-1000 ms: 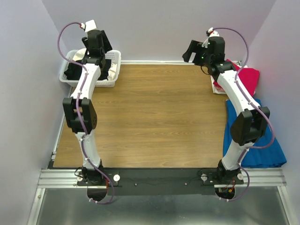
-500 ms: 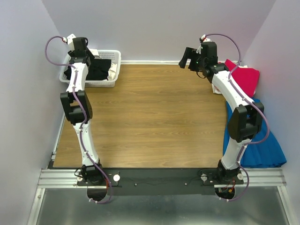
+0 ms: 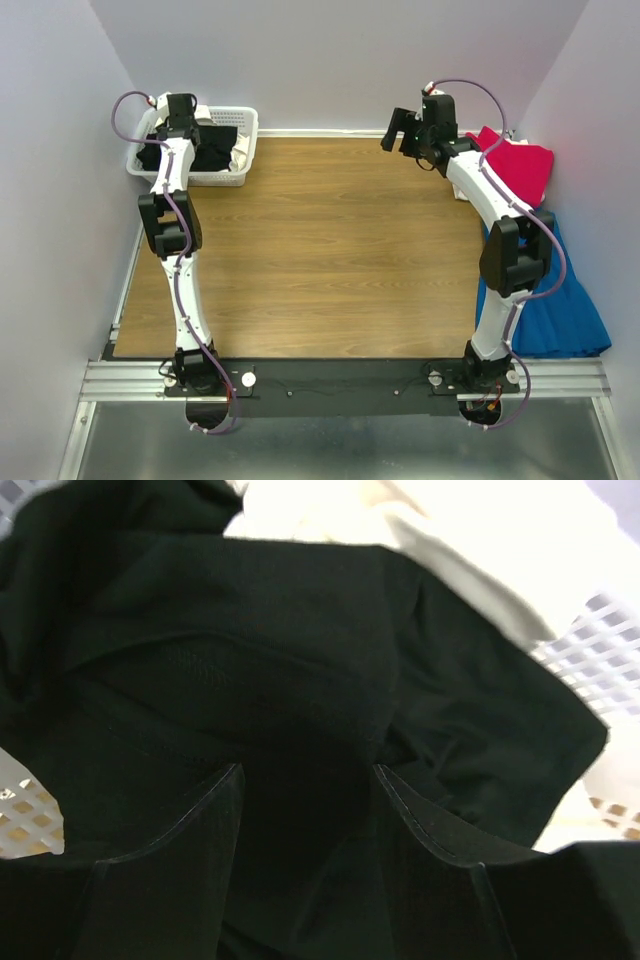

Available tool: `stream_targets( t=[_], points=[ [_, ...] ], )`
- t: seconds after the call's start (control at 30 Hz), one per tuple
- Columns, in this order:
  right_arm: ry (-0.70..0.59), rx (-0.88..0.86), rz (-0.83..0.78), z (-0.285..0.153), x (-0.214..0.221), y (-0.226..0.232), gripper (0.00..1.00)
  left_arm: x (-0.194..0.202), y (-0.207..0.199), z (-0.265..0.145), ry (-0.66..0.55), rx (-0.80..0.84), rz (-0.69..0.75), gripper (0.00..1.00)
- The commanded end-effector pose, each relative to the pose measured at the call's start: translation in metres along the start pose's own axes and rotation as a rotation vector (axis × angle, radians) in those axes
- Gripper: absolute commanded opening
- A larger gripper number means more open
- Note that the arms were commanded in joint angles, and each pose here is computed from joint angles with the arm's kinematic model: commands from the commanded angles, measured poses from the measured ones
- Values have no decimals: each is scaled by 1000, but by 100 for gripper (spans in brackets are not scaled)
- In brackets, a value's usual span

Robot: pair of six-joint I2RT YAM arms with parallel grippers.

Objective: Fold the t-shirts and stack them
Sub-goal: Grab crumpled tshirt from bin with the left arm

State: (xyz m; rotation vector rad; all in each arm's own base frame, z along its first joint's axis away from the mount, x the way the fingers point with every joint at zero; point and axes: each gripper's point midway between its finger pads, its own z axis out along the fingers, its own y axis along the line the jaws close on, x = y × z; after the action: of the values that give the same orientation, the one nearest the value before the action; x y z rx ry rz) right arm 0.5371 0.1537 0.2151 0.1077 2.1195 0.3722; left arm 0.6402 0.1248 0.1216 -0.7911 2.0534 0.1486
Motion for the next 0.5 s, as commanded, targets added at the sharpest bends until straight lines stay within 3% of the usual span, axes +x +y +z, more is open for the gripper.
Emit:
stream_targets(
  t=[0.0,0.2,0.3,0.33,0.47],
  points=[
    [9,23,5,9,3,-2,100,-1,9,4,3,-36,30,62],
    [9,25,0,15,2,-1,100,8,10,9,26,-42,61,56],
    [7,21,2,16,1,0,100,8,10,10,24,-40,66,42],
    [10,21,1,17,2,1,100,9,9,10,29,-37,68,32],
    [-2,28,-7,16,-3,0,100,10,9,11,31,-32,80,25]
  ],
)
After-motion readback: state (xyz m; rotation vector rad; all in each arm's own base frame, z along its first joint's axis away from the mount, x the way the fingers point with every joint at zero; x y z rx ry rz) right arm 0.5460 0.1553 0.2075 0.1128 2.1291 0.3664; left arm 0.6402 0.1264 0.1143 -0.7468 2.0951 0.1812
